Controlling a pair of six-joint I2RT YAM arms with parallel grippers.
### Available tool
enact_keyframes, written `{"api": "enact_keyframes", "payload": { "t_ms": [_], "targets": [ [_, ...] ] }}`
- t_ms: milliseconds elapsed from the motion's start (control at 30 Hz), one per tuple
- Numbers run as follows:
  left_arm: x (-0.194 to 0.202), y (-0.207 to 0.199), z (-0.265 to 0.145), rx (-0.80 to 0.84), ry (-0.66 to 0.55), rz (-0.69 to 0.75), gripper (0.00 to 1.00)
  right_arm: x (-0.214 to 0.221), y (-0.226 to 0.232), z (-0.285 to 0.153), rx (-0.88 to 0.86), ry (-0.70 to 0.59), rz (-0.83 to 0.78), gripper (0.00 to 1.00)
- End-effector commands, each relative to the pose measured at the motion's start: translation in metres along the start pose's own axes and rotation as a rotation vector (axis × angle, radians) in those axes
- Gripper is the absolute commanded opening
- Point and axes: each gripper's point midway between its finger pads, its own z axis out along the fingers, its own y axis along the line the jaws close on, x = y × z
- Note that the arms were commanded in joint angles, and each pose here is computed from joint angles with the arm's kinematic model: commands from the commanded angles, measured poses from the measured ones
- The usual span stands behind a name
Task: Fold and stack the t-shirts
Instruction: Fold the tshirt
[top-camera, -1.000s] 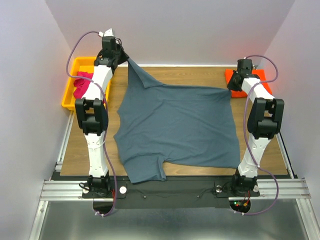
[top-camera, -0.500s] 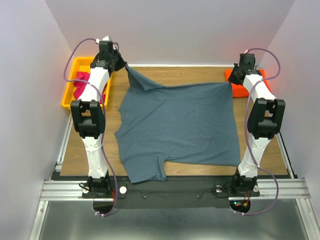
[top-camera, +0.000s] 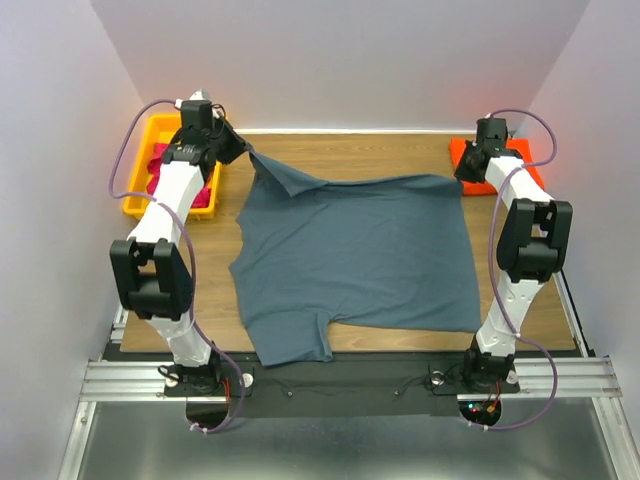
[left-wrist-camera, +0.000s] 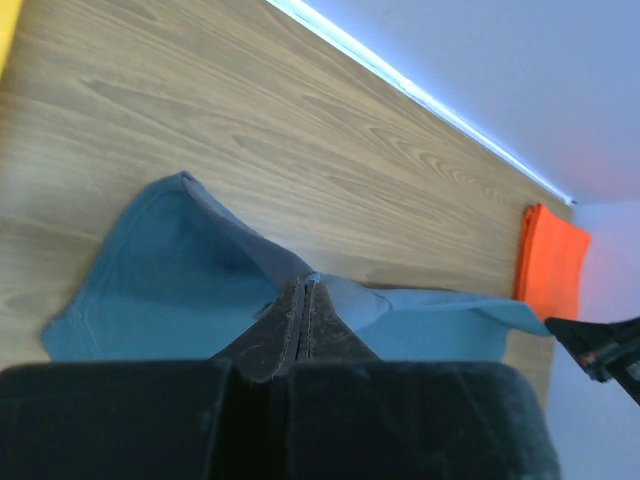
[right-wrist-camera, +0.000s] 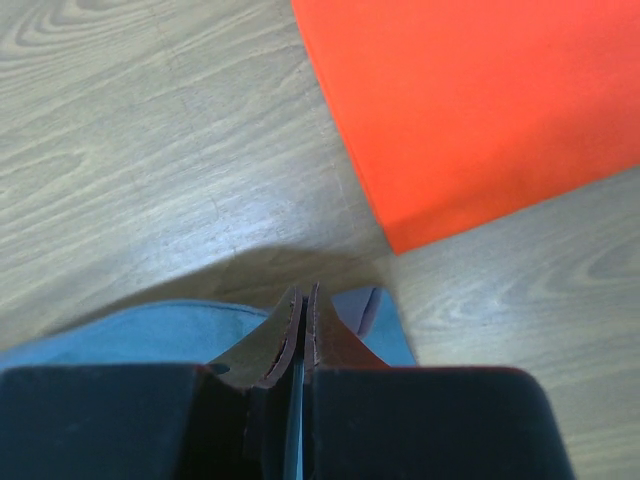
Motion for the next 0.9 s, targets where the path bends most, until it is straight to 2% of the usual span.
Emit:
{"api": "enact_keyframes", "payload": {
  "t_ms": [0, 67, 200, 467, 867],
  "targets": [
    [-0.011, -0.026, -0.041, 0.100, -0.069, -0.026, 0.00, -0.038, 0.001, -0.035, -0.014, -0.122, -0.014, 0.01],
    [-0.004, -0.029, -0.053, 0.122, -0.061, -0.030, 0.00, -0.037, 0.001, -0.036, -0.013, -0.119, -0.016, 0.01],
    [0.027, -0.009, -0.063, 0.108, -0.024, -0.065, 0.00, -0.032, 0.000, -0.041, -0.016, -0.113, -0.015, 0.01],
    [0.065, 0.011, -0.094, 0.117, -0.007, -0.141, 0.00, 0.004, -0.015, -0.048, 0.025, -0.055, -0.005, 0.01],
    [0.136, 0.065, -0.099, 0.023, 0.103, -0.225, 0.00, 0.060, -0.031, -0.046, 0.066, 0.049, 0.030, 0.01]
  ]
}}
